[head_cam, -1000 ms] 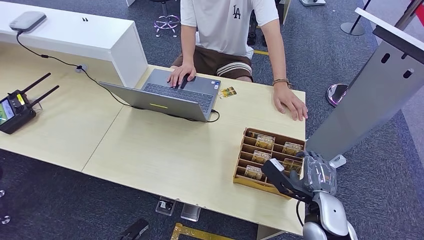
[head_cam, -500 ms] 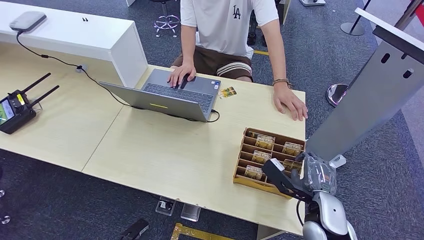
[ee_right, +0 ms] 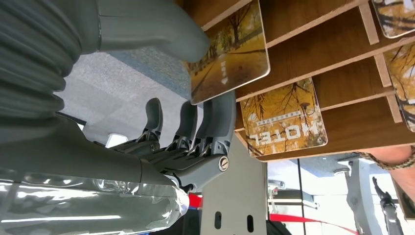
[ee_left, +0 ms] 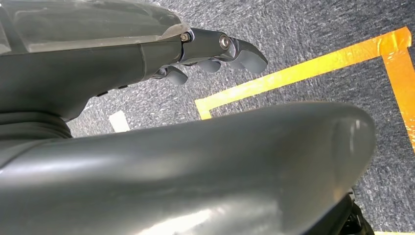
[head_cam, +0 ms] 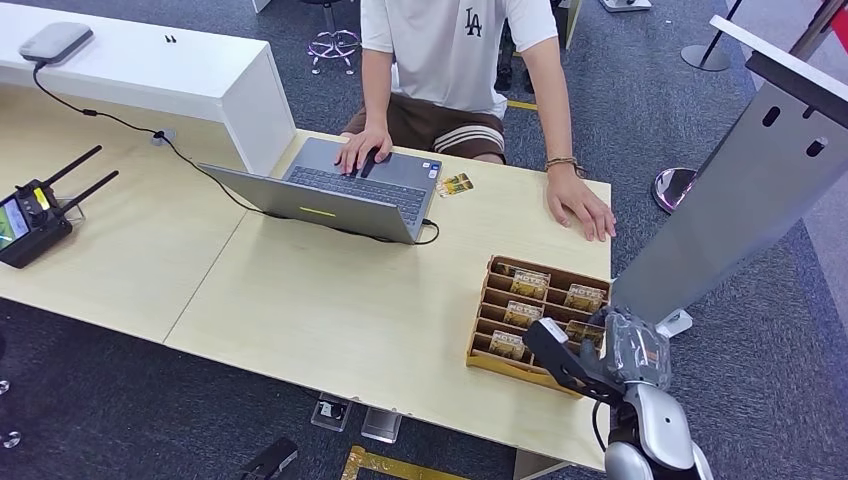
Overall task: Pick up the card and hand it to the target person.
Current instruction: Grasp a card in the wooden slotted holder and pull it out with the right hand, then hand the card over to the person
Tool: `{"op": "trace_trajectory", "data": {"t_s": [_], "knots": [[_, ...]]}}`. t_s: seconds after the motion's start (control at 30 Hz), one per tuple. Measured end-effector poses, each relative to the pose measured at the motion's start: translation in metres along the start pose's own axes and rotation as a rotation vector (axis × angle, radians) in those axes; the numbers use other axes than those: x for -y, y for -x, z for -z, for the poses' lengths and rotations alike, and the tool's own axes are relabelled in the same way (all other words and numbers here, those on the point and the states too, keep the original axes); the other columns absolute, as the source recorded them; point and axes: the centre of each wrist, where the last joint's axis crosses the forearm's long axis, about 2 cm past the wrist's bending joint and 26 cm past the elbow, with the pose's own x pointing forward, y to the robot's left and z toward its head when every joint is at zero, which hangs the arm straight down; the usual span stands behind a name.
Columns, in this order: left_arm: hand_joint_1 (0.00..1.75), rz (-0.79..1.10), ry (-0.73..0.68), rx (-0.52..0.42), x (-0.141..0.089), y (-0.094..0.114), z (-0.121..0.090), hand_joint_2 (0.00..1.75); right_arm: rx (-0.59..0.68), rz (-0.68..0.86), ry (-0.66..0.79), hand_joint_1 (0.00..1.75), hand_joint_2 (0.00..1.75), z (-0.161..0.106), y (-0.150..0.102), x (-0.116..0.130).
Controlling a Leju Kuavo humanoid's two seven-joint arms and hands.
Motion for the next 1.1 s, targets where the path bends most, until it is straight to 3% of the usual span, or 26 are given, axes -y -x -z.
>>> {"op": "trace_trajectory", "data": {"t_s": [0.37,0.73,1.1], "knots": [[0.0,0.001,0.0,0.0,0.0,0.0,0.0,0.0,0.0,-0.001,-0.001,1.33,1.75,-0.0002,0.0001,-0.0007],[0.0,0.006,0.0,0.0,0.0,0.0,0.0,0.0,0.0,0.0,0.001,1.48,1.75,-0.0002,-0.0001,-0.0003],[0.0,0.024,-0.007,0.011,-0.0037,0.0,-0.0006,0.0,0.006,0.007,0.0,1.5,1.75,-0.0001,0.0001,-0.0001]]}}
